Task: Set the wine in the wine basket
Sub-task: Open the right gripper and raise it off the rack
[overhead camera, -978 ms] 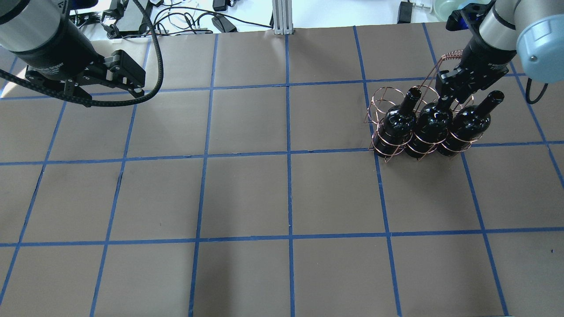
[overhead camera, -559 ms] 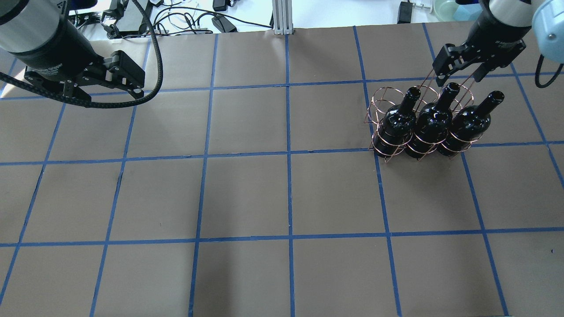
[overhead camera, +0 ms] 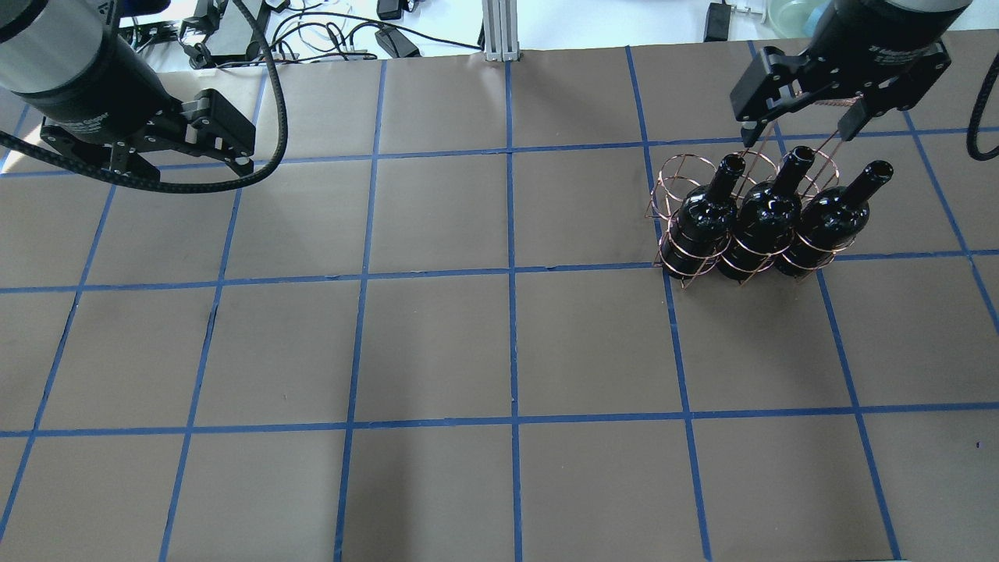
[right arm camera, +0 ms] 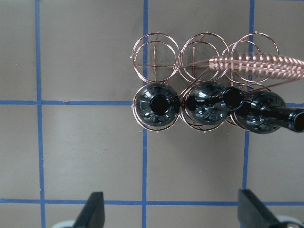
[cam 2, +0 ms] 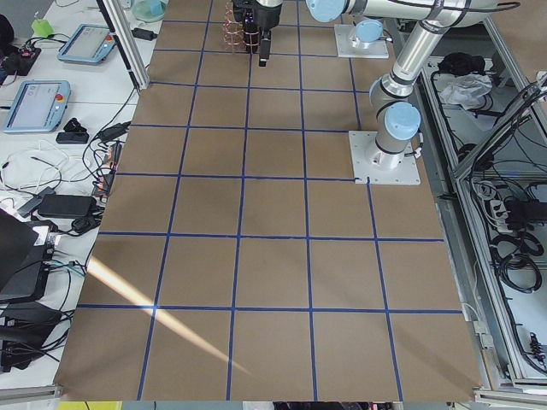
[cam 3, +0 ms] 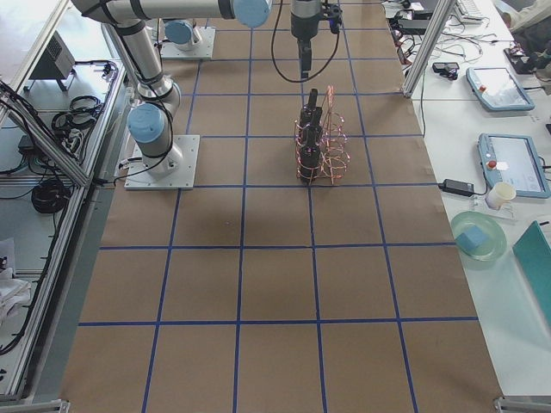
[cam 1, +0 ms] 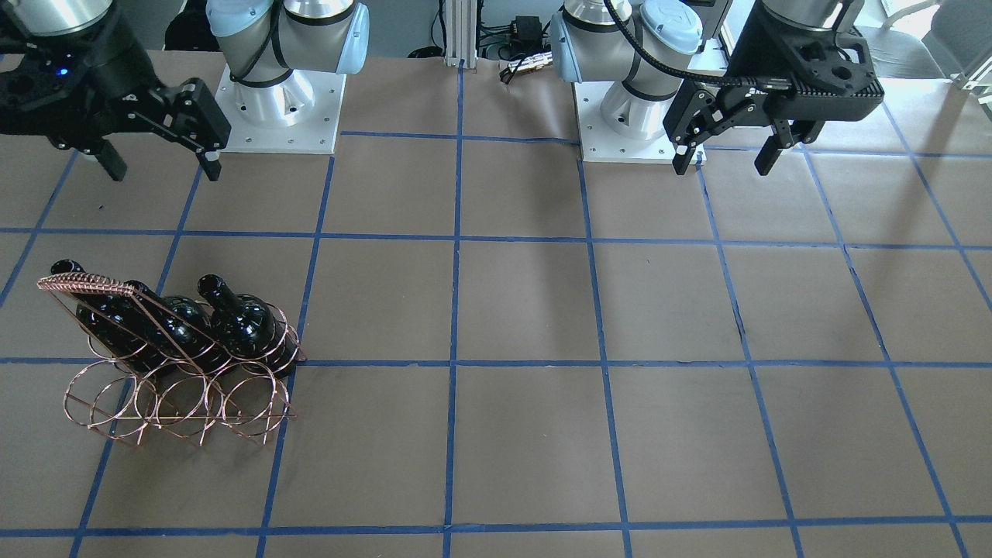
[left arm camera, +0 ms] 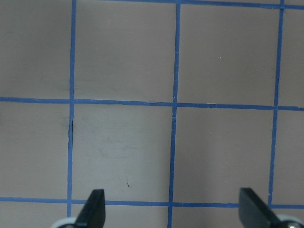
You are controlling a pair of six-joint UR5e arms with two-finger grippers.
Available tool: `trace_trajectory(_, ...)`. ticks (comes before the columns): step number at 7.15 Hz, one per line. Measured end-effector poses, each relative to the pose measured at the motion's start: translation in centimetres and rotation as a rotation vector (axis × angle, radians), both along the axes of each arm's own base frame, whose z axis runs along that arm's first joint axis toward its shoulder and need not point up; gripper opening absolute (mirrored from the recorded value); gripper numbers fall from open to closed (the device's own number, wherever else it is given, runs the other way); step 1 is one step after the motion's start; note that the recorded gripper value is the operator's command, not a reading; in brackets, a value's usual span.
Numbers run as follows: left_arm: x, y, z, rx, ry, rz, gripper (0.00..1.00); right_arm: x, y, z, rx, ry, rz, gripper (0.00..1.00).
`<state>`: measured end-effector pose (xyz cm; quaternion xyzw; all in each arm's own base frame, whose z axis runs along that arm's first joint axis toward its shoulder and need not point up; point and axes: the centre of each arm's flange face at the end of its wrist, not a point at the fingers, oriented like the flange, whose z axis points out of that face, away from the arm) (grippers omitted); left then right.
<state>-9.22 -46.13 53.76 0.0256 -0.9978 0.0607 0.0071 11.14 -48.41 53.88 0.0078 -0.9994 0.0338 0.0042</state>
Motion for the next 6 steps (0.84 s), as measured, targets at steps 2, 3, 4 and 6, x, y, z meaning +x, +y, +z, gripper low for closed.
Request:
trace_trajectory(2, 0.0, 0.1, 0.1, 0.0, -0.003, 0.001, 1.0, 2.9, 1.0, 0.2, -0.001, 0.009, -0.012, 1.0)
trace_trajectory(3, 0.1, 0.1, 0.2, -0.001, -0.004, 0.002, 1.0, 3.2, 1.0, 0.1, 0.002, 0.01, -0.013, 1.0)
trace_trajectory(4, 0.2, 0.2, 0.3, -0.002, -0.005, 0.004, 1.0, 3.2, 1.0, 0.0, 0.004, 0.012, -0.011, 1.0)
trace_trajectory(6, 0.2, 0.3, 0.3, -0.003, -0.004, 0.004, 1.0, 2.9, 1.0, -0.3, 0.012, 0.037, -0.01, 1.0)
